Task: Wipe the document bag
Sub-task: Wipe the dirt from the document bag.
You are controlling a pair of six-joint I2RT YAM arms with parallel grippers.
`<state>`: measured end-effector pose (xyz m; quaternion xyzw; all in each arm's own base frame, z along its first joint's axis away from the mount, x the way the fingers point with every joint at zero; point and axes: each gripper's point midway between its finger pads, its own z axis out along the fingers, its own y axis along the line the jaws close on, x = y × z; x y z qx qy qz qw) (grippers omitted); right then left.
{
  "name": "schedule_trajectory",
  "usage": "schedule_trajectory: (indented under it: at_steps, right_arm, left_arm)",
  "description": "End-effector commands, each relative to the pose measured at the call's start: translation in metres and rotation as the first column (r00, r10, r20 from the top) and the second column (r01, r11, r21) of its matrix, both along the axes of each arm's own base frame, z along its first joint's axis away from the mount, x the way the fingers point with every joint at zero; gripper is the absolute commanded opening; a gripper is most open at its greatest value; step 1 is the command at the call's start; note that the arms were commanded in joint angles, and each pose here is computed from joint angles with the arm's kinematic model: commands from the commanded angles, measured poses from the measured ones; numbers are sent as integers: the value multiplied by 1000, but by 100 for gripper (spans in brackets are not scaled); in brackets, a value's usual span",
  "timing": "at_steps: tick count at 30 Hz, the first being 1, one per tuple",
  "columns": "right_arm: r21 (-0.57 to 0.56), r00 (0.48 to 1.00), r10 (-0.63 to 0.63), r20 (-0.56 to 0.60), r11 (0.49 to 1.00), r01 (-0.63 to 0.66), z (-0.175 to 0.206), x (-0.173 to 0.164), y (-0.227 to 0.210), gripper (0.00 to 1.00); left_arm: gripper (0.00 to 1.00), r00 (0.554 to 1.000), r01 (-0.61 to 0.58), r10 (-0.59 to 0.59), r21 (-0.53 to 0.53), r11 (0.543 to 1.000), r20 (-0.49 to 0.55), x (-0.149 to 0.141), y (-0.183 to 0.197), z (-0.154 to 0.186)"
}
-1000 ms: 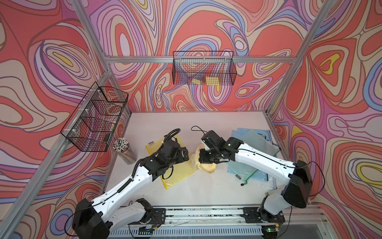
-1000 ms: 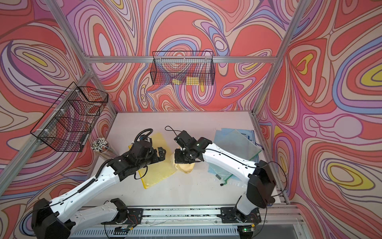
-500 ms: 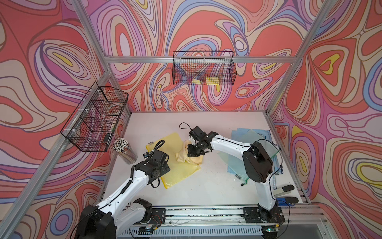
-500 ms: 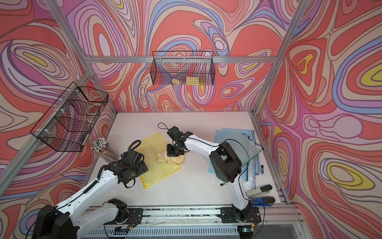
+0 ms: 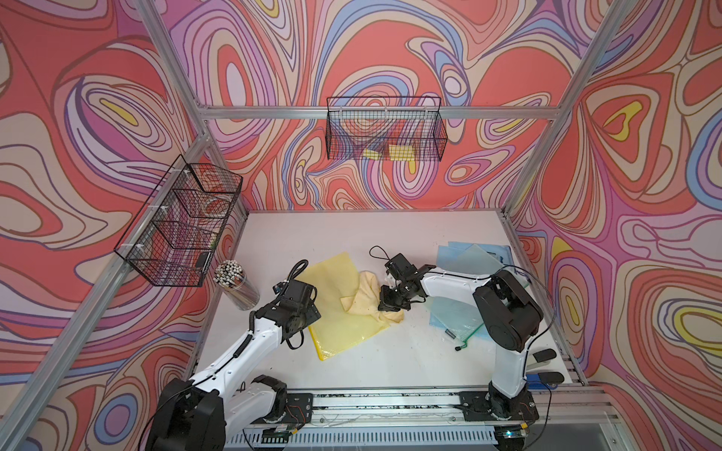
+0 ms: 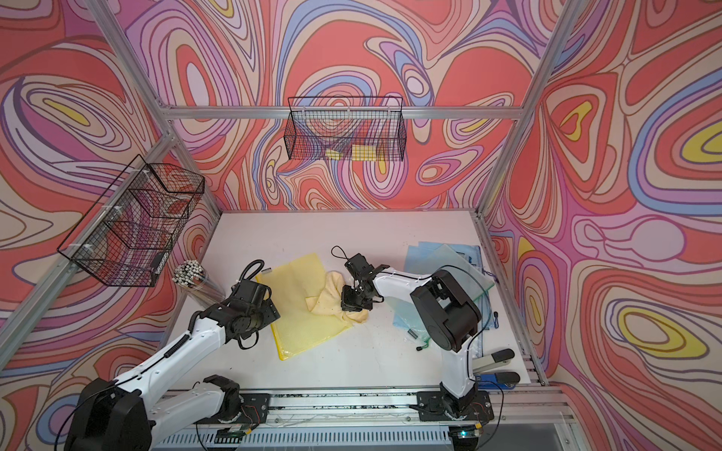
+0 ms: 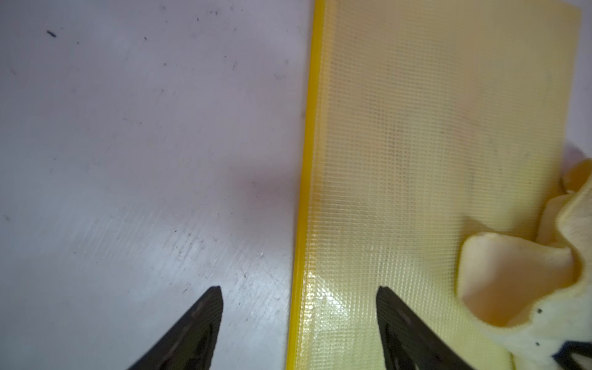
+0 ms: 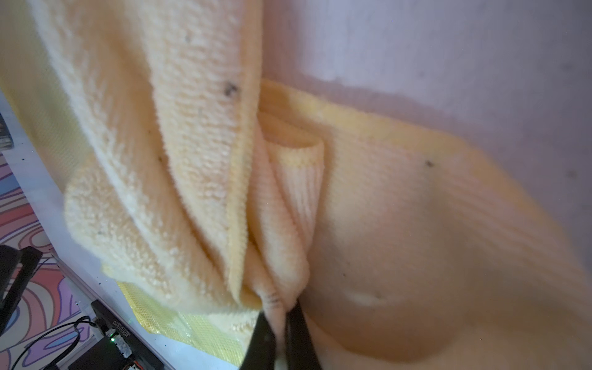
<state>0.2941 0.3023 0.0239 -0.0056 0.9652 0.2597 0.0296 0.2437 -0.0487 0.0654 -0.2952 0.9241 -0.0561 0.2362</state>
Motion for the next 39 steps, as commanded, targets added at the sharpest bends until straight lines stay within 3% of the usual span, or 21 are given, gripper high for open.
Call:
schedule_trajectory:
  at_steps: [1,27,33,39]
  right_arm:
    - [-26,999,-41,-19,999,40,-8,-9,-10,0]
    - [-18,999,-52,-10,998,52,-2,-17,-17,0]
    - [-16,999,-53,-10,998,53,0,-18,-17,0]
    - [-21,998,-56,-9,998,56,0,-19,-19,0]
  left_arm:
    - [69,1000,19,-18,-20,1000,15,5,-3,-5]
    - [38,996,52,-54,-28,998,-68,19,-10,-53]
    - [28,996,62,-66,-58,996,-62,23,-16,-57]
    - [4,995,71,-76,-82,994,-60,25,-21,-59]
